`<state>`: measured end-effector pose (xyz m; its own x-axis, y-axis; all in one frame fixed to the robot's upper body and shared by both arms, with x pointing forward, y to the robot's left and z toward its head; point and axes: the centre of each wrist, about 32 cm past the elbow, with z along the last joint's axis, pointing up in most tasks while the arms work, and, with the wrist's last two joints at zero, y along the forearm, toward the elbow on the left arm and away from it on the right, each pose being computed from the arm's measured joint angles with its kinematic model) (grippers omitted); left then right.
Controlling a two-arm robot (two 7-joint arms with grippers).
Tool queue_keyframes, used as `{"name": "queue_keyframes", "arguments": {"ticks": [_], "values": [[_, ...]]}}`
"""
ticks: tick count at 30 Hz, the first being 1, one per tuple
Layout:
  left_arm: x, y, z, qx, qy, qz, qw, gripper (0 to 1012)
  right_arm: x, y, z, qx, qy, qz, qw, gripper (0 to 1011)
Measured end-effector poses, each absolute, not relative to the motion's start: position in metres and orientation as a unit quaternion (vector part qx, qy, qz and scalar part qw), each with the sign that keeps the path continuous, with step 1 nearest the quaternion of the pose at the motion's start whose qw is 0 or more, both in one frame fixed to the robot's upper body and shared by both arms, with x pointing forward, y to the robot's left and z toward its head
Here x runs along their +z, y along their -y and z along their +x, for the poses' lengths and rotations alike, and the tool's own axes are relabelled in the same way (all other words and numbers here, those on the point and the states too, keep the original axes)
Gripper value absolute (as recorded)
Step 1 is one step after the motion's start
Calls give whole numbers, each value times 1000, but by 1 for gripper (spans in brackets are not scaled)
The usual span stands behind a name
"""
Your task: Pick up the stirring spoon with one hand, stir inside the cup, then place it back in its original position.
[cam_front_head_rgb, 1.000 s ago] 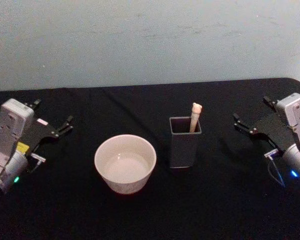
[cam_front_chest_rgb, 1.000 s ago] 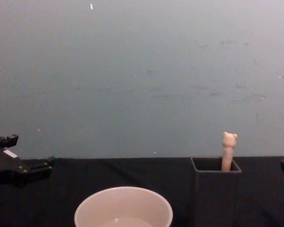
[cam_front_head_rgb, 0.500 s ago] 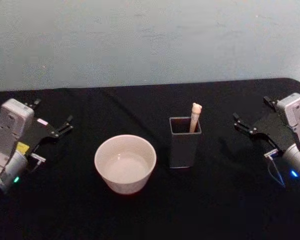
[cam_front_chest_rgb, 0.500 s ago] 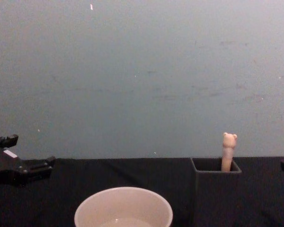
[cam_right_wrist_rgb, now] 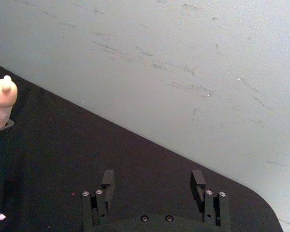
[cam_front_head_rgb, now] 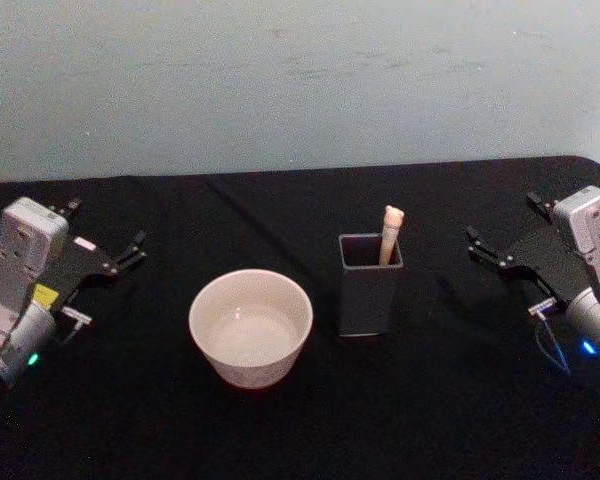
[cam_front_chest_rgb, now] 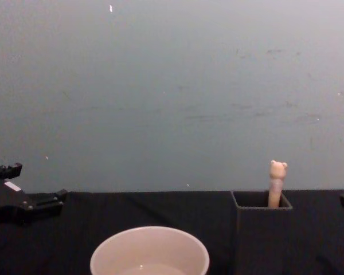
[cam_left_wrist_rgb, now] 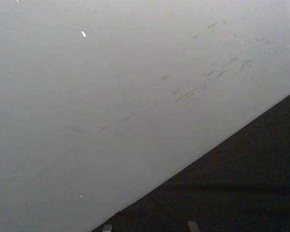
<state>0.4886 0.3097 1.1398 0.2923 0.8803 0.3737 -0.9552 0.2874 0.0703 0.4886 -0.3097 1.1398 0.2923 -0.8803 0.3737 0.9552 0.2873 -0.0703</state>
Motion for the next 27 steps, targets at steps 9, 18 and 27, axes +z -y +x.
{"name": "queue_keyframes", "arguments": {"ticks": [9, 18, 27], "values": [[1140, -310, 489, 580, 132, 141, 791, 1001, 1140, 310, 489, -580, 132, -141, 791, 1000], [1140, -310, 489, 580, 132, 141, 791, 1001, 1140, 310, 489, -580, 132, -142, 791, 1000], [1140, -310, 489, 580, 132, 141, 791, 1001, 1143, 312, 488, -567, 127, -125, 804, 1000]]}}
